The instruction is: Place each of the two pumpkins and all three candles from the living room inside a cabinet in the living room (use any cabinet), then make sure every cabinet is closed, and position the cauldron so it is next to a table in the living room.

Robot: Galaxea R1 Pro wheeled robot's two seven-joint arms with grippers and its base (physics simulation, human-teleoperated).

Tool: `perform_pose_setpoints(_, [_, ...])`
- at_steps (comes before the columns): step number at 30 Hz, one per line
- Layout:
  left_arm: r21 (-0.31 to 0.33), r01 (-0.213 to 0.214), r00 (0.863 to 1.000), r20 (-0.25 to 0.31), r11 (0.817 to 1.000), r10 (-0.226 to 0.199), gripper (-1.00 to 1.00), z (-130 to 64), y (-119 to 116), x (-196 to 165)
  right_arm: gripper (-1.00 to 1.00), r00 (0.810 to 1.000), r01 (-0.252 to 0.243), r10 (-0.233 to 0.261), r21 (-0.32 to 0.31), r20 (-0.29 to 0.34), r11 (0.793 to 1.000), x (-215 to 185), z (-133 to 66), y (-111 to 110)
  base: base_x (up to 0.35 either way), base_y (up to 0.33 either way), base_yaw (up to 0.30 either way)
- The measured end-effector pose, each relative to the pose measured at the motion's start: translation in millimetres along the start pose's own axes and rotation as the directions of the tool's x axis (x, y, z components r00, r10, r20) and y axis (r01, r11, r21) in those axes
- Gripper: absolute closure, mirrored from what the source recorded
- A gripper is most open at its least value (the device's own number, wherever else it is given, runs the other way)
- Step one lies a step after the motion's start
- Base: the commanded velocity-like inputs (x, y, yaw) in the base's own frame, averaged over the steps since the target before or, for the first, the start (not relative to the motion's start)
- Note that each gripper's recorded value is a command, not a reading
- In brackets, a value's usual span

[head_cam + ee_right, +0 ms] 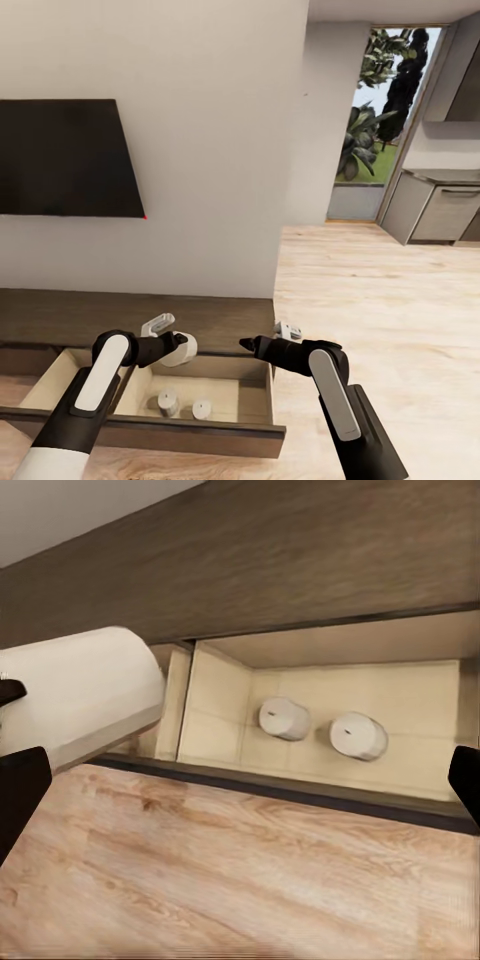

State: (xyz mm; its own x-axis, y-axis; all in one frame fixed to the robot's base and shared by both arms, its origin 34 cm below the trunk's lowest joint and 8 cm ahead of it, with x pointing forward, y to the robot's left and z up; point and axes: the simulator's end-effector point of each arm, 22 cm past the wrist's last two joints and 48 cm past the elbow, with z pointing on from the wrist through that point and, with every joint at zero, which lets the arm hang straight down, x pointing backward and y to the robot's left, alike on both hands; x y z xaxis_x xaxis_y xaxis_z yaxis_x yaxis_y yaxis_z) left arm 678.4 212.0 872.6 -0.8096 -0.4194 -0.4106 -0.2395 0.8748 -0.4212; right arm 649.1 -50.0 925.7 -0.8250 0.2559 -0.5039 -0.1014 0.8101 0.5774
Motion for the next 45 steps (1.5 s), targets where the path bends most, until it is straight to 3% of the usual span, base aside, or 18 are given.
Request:
perform_pose_setpoints(25, [-0.001,0.000,1.000,-0.001,1.000,0.000,1.00,0.0,0.3,0.4,-1.00,1.000,0.008,-0.008,-0.004,-0.003,1.000,1.7,0.4,3.2,0.042,-0.287,-0.017])
perform_pose_setpoints(45, [0.002,0.002,1.000,0.001,1.000,-0.002,1.00,-1.3,-0.5,-0.4,-1.00,1.000,0.009,-0.009,-0.005,-0.002,1.000,1.3,-0.4,4.0,0.163,-0.007,-0.032])
